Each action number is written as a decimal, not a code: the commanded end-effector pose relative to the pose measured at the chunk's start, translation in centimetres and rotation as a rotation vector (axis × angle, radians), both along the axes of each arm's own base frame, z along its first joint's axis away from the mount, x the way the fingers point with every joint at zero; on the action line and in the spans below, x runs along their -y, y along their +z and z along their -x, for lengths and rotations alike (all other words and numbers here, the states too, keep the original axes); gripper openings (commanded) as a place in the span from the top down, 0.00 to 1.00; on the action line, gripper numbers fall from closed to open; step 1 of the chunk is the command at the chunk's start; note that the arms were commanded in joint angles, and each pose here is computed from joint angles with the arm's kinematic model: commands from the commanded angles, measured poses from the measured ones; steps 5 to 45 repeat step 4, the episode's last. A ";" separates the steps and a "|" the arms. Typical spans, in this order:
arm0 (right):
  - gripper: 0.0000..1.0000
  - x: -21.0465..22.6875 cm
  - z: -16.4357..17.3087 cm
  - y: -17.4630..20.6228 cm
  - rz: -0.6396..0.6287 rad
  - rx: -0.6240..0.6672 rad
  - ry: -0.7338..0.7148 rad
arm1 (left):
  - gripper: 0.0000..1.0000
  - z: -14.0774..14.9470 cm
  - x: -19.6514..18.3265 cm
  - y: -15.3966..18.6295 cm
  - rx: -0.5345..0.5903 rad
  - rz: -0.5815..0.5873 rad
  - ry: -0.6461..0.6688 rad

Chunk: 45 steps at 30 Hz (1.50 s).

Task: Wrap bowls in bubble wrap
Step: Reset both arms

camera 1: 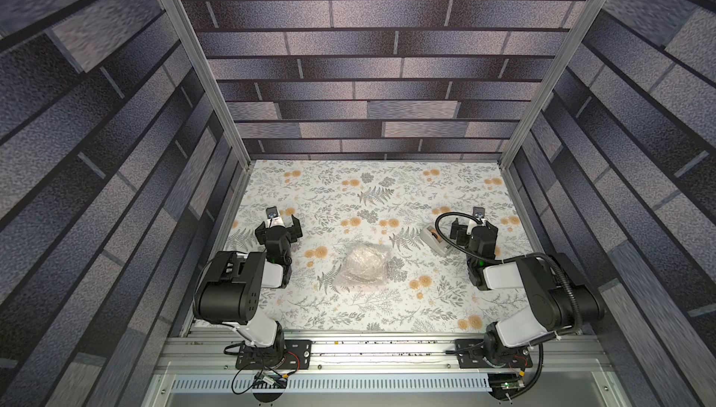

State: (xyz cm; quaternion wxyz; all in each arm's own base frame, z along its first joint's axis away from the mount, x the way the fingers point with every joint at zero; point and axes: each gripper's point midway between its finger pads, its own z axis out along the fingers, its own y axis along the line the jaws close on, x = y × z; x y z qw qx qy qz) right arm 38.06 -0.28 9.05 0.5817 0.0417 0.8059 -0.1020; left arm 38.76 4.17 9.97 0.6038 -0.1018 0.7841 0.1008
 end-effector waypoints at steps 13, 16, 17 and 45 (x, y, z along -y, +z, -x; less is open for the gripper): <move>0.00 0.5 -0.3 0.6 -0.035 0.016 -0.007 | 0.00 -0.1 -0.2 0.2 -0.010 -0.044 0.012; 0.00 0.5 -0.3 0.6 -0.035 0.016 -0.007 | 0.00 -0.1 -0.2 0.2 -0.010 -0.044 0.012; 0.00 0.5 -0.3 0.6 -0.035 0.016 -0.007 | 0.00 -0.1 -0.2 0.2 -0.010 -0.044 0.012; 0.00 0.5 -0.3 0.6 -0.035 0.016 -0.007 | 0.00 -0.1 -0.2 0.2 -0.010 -0.044 0.012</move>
